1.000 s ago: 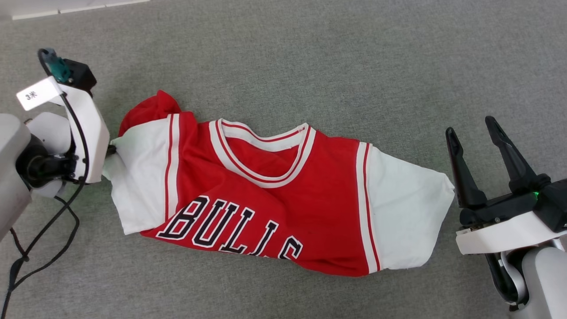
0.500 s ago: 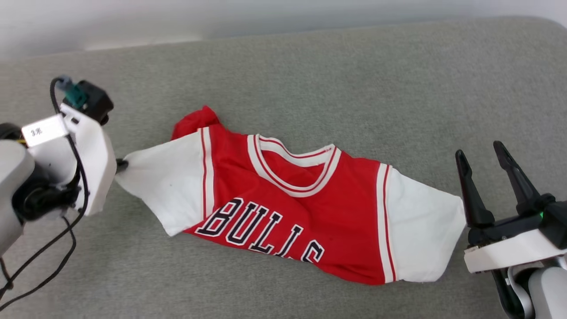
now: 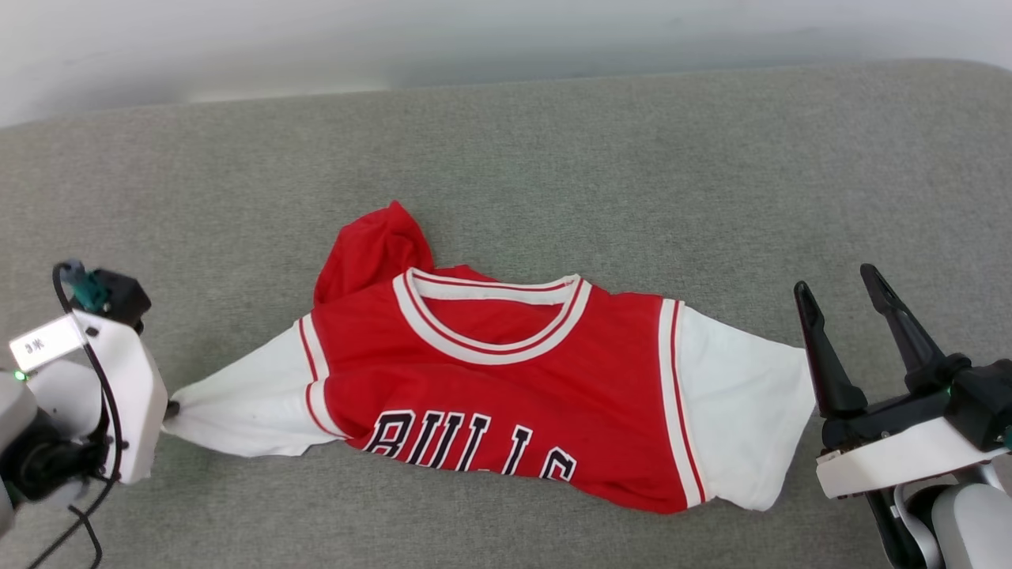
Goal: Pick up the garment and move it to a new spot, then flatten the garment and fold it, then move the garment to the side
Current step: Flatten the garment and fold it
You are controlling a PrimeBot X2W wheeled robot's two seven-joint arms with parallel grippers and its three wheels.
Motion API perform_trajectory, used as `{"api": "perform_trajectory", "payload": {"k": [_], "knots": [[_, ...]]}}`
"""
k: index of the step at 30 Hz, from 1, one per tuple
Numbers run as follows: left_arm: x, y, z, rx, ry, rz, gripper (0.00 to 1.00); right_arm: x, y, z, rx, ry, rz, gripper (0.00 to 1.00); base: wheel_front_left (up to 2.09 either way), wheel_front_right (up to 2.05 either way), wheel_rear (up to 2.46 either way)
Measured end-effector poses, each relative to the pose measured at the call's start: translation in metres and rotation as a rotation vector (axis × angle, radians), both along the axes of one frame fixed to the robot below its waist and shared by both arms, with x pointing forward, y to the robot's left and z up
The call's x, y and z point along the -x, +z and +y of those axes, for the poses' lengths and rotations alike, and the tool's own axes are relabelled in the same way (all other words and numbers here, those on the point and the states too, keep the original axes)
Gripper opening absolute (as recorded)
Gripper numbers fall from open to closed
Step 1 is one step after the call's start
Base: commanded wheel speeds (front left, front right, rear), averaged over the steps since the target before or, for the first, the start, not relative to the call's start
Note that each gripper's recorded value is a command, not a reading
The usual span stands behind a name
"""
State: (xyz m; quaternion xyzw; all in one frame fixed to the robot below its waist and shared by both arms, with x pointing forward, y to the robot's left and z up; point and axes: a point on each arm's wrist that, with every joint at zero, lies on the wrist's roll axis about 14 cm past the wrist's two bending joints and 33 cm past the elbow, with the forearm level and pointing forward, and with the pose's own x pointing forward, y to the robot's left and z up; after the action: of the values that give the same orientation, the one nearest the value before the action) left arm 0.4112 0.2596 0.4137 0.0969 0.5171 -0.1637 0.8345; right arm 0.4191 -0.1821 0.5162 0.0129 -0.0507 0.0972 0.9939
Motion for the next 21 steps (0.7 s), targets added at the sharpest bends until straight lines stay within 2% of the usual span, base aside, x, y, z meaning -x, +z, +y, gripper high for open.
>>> {"api": "perform_trajectory", "payload": {"k": [5, 12, 13, 14, 15, 21], "knots": [[0.006, -0.033, -0.002, 0.016, 0.032, 0.053, 0.00, 0.000, -0.003, -0.006, 0.010, -0.014, 0.011, 1.00, 0.00, 0.00, 0.00], [-0.001, -0.047, 0.001, 0.022, 0.056, 0.055, 0.00, 0.001, -0.007, -0.010, 0.020, -0.024, 0.024, 1.00, 0.00, 0.00, 0.00], [-0.002, -0.046, 0.001, 0.024, 0.057, 0.046, 0.20, 0.001, -0.007, -0.011, 0.020, -0.024, 0.024, 1.00, 0.00, 0.00, 0.00], [-0.004, -0.044, 0.001, 0.022, 0.053, 0.032, 0.82, 0.001, -0.006, -0.011, 0.020, -0.025, 0.022, 1.00, 0.00, 0.00, 0.00], [-0.008, -0.040, 0.000, 0.024, 0.047, 0.014, 1.00, 0.001, -0.004, -0.011, 0.020, -0.025, 0.018, 1.00, 0.00, 0.00, 0.00], [-0.030, 0.002, 0.002, 0.022, 0.016, -0.099, 1.00, 0.001, 0.003, -0.005, 0.014, -0.009, -0.003, 1.00, 0.00, 0.00, 0.00]]}}
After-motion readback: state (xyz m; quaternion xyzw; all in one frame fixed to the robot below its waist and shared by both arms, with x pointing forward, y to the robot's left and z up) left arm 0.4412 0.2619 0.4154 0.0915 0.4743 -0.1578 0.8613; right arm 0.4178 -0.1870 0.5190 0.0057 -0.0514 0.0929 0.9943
